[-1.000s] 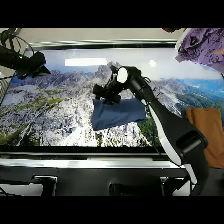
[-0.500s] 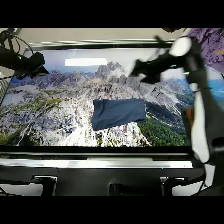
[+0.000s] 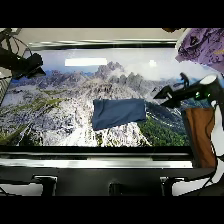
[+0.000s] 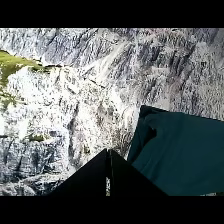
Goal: Fold the clothes and pants, and hang the long-sleeved shirts on hangers.
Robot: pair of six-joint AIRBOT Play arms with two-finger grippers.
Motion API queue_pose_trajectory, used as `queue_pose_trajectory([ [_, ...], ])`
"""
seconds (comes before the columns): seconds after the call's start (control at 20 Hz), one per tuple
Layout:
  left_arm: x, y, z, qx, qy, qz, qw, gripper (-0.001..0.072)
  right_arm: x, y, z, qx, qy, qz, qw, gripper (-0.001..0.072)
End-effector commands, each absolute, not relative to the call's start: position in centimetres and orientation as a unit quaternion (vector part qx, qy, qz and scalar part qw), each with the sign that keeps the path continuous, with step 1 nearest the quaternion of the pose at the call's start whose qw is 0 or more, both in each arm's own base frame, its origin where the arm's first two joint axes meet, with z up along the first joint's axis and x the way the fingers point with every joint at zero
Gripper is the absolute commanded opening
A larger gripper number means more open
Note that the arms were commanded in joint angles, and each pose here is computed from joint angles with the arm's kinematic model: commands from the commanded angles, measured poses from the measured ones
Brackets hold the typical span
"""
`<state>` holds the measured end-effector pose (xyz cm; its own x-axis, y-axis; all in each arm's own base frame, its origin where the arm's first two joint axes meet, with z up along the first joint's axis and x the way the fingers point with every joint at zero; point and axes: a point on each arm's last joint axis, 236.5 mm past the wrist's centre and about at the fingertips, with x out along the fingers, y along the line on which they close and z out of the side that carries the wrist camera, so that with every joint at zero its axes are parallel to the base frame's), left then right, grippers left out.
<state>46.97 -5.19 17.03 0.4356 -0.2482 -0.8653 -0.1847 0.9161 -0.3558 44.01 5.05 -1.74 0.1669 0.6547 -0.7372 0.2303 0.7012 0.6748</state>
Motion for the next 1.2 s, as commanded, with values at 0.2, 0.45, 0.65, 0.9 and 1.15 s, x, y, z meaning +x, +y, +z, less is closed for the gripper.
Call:
queue_pose_trajectory([
  [0.2, 47.1, -4.0, 16.8, -0.191, 0.529, 0.003, 0.826, 0.0016, 42.9, 9.7, -8.9, 0.379, 0.641, 0.191, 0.640, 0.0541],
  [0.45, 46.8, -3.9, 15.8, -0.190, 0.540, 0.007, 0.820, 0.0016, 43.4, 12.6, -10.4, 0.366, 0.644, 0.191, 0.644, 0.0333],
  [0.65, 46.7, -3.9, 15.5, -0.190, 0.544, 0.008, 0.817, 0.0016, 45.0, 13.1, -7.9, 0.383, 0.625, 0.200, 0.650, 0.0026],
  [0.9, 46.7, -3.9, 15.5, -0.190, 0.544, 0.008, 0.817, 0.0016, 51.3, 5.8, 0.1, 0.419, 0.555, 0.142, 0.705, 0.0026],
  [1.15, 46.7, -3.9, 15.5, -0.190, 0.544, 0.008, 0.817, 0.0016, 53.9, -4.8, 5.6, 0.451, 0.482, 0.059, 0.749, 0.0026],
])
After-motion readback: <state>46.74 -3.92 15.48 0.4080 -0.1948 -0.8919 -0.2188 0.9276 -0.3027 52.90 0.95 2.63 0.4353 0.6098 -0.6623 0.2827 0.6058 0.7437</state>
